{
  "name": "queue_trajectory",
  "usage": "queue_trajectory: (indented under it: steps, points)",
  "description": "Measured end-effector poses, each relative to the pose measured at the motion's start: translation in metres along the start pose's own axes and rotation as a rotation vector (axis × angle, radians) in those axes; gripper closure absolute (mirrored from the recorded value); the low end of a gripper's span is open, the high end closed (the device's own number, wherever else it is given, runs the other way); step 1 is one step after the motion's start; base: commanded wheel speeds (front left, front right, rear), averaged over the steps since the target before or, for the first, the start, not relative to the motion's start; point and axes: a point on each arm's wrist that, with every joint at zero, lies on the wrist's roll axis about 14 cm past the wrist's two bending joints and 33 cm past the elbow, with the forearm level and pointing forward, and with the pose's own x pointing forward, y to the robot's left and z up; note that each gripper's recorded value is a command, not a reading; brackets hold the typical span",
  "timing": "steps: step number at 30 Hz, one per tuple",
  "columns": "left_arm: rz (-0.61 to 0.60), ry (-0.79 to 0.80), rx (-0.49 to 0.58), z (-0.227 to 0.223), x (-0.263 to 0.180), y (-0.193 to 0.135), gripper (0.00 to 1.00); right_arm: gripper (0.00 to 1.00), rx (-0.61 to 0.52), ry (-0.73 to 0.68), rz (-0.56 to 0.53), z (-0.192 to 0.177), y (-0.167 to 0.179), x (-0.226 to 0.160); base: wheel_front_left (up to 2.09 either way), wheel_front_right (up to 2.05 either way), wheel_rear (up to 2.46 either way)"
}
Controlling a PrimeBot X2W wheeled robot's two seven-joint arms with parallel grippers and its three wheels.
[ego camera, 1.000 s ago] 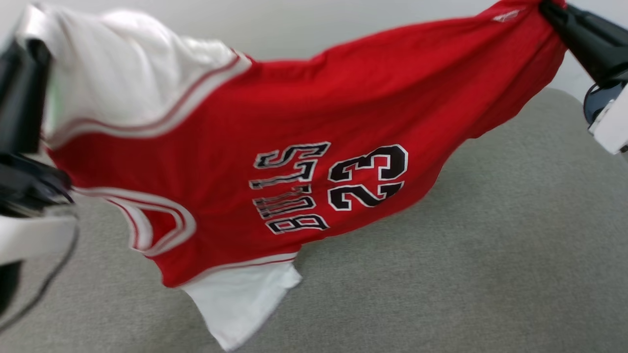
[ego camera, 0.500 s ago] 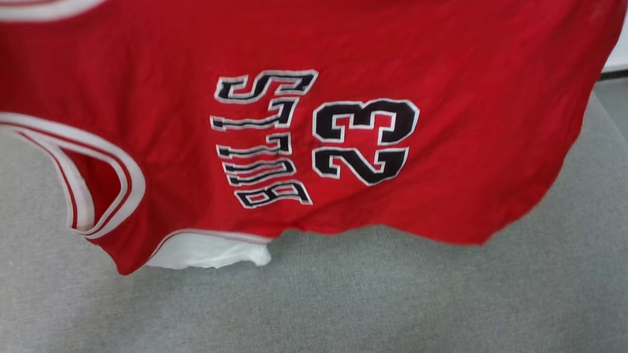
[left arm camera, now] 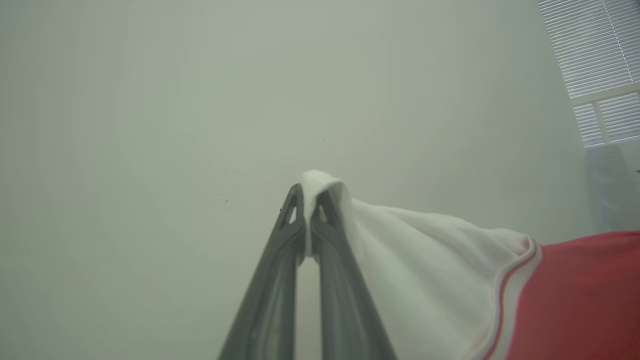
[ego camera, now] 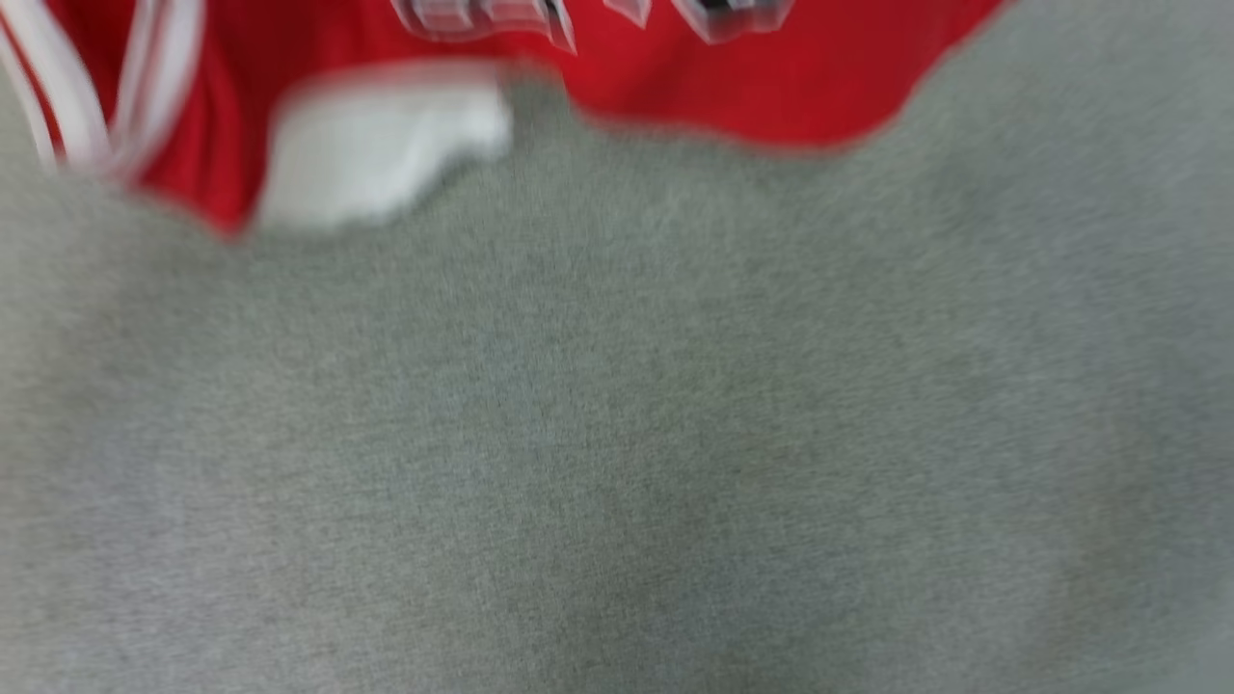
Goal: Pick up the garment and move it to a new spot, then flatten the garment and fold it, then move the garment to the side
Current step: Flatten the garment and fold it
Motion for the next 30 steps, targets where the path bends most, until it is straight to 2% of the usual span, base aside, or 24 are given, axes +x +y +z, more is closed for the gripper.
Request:
queue_trajectory:
  steps: [3,9,16,24,30]
  points:
    - [0.059,-0.002,-0.032,-0.028,0.017,0.018,1.0,1.0,-0.007,-0.011,-0.021,-0.016,-0.003,0.029,0.0,0.0,0.0]
    - [0.132,-0.006,0.001,-0.074,0.044,0.045,1.0,1.0,-0.049,-0.061,-0.06,-0.04,-0.005,0.082,0.0,0.0,0.0]
    - [0.223,0.032,-0.02,-0.124,0.047,0.072,1.0,1.0,-0.049,-0.074,-0.076,-0.081,0.005,0.121,0.0,0.0,0.0]
    - [0.233,0.175,-0.066,-0.19,0.011,0.071,1.0,1.0,0.011,0.027,-0.022,-0.152,0.042,0.125,0.0,0.0,0.0]
    - [0.201,0.345,-0.121,-0.242,-0.045,0.041,1.0,1.0,0.05,0.136,0.009,-0.2,0.063,0.1,0.0,0.0,0.0]
